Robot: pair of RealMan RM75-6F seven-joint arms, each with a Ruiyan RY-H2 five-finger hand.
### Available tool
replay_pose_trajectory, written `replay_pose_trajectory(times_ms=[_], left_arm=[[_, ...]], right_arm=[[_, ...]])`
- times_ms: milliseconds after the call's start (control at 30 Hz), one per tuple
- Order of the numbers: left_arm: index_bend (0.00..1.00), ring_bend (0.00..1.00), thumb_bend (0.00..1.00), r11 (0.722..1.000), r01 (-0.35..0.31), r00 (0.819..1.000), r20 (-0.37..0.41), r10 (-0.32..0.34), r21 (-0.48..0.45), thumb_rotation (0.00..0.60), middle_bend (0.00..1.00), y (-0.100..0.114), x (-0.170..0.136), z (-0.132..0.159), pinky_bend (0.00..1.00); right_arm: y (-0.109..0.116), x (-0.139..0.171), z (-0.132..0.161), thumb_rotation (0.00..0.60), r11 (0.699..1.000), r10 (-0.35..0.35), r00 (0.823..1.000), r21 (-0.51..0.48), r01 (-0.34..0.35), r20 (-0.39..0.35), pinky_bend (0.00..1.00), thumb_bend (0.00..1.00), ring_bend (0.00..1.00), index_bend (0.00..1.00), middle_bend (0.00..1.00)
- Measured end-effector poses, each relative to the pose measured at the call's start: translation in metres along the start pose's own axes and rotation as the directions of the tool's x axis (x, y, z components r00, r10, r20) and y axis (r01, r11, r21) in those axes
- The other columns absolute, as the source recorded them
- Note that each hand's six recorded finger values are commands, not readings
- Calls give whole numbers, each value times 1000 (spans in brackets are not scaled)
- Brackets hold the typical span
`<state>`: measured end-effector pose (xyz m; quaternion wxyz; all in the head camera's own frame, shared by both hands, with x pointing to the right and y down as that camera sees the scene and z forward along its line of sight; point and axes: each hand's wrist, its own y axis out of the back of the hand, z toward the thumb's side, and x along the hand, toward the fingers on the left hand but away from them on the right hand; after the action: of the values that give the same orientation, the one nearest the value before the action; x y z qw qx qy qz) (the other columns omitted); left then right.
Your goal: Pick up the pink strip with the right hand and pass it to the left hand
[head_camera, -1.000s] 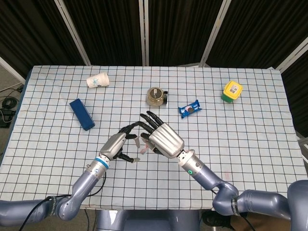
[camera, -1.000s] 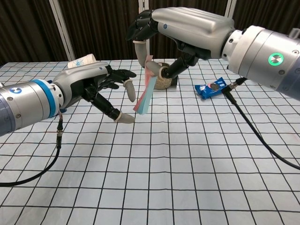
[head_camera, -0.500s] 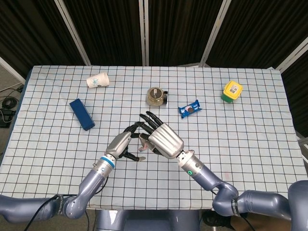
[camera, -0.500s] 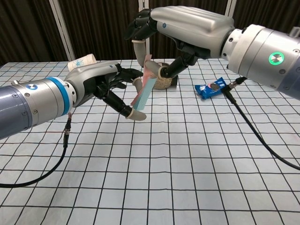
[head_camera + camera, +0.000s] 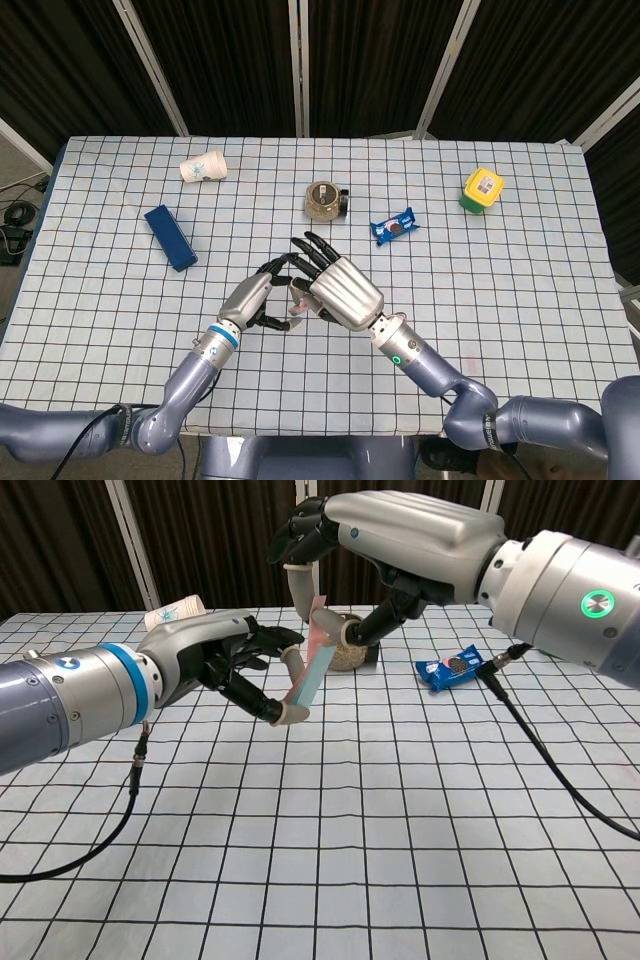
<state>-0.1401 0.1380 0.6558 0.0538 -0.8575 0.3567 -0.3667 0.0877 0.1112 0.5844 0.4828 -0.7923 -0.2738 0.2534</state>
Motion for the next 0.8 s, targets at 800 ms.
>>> replay_pose_trajectory(times_ms=[800], left_arm=[[741, 0, 459, 1000, -10, 1000, -18, 9, -24, 600, 0, 3, 1, -1, 0]], right_arm=[[0, 2, -1, 600, 1000, 3, 1000, 5, -3, -4, 0, 459, 0, 739, 187]])
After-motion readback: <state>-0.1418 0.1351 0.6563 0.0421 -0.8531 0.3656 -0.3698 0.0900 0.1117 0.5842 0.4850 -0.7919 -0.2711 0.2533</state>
